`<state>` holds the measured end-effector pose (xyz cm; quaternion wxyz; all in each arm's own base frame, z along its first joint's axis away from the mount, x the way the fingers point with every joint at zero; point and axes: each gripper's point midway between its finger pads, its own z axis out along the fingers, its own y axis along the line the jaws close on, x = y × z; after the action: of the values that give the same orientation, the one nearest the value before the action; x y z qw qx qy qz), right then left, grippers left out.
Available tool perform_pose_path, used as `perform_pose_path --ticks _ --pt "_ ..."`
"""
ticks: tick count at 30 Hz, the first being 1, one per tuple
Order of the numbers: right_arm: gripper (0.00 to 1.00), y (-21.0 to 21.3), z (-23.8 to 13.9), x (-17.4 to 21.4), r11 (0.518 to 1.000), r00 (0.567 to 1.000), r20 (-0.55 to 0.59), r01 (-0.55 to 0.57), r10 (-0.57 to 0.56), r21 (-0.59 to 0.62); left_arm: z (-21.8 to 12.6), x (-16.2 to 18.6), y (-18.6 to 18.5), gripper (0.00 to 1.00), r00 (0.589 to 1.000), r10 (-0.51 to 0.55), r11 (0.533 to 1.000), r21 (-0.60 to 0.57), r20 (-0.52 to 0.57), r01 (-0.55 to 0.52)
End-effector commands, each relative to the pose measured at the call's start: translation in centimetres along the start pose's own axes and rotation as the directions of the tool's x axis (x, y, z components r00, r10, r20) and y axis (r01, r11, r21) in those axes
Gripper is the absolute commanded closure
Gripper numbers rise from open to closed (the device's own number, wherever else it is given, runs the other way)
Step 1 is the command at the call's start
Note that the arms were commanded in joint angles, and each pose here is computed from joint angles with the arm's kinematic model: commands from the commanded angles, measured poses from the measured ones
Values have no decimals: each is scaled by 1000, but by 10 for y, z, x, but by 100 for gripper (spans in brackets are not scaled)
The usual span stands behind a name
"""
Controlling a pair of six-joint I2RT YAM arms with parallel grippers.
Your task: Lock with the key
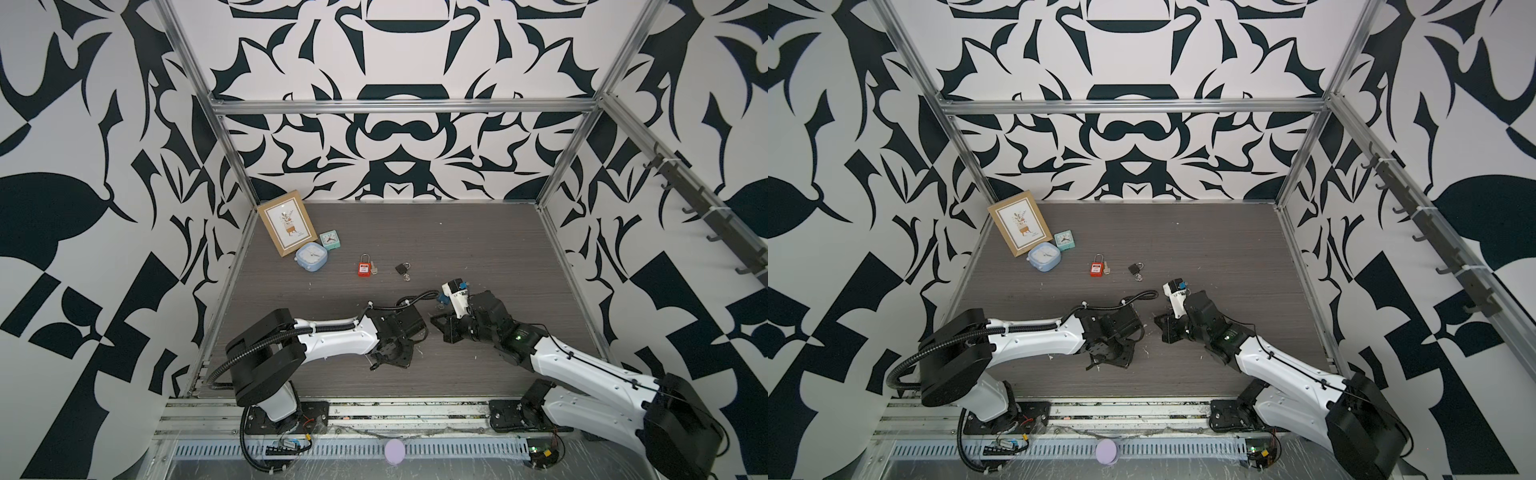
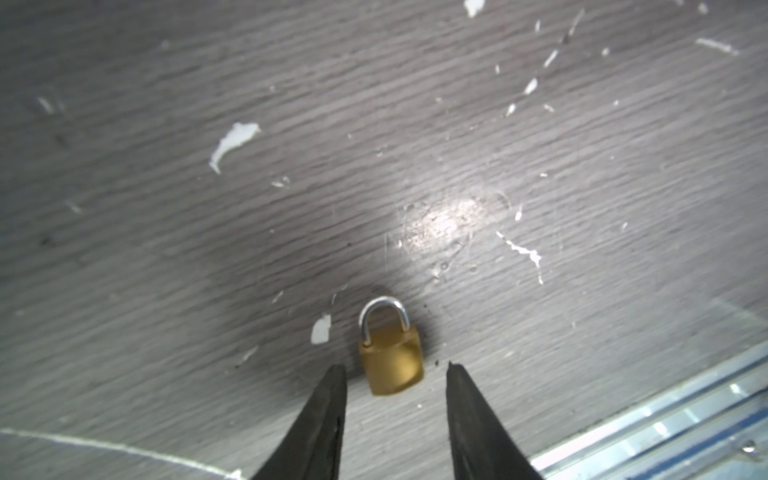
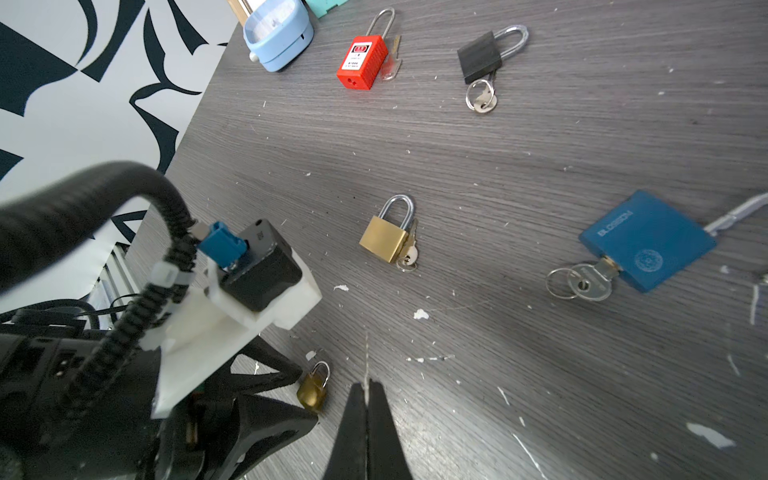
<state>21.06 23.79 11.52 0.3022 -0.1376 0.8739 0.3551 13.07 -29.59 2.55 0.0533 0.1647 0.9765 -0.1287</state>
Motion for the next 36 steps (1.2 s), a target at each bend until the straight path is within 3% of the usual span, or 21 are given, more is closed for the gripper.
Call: perform_pose_path --ticks 1,5,8,10,15,18,24,36 --pt "100 6 -1 -12 1000 999 31 7 -6 -13 -9 -6 -1 52 1000 -4 1000 -15 30 4" --pt "100 9 1 -3 999 999 -20 -26 26 -36 -41 -30 3 42 982 14 1000 -23 190 -10" --pt "100 10 3 7 997 996 -72 -63 59 -49 -77 -53 10 31 932 28 999 -32 360 -18" --pt "100 11 6 15 994 990 -114 -90 83 -54 -102 -67 18 24 879 45 998 -50 474 -24" --pt "100 15 14 36 989 965 -234 -138 122 -53 -166 -93 49 3 703 83 993 -117 707 1" --pt "100 20 22 51 986 941 -309 -161 136 -54 -187 -103 66 0 652 40 995 -90 757 43" --pt "100 30 36 68 985 908 -397 -166 132 -52 -195 -110 90 0 632 -43 995 -24 774 98" --pt "100 31 58 84 986 866 -481 -164 134 -20 -181 -107 98 0 655 -36 993 -47 755 108"
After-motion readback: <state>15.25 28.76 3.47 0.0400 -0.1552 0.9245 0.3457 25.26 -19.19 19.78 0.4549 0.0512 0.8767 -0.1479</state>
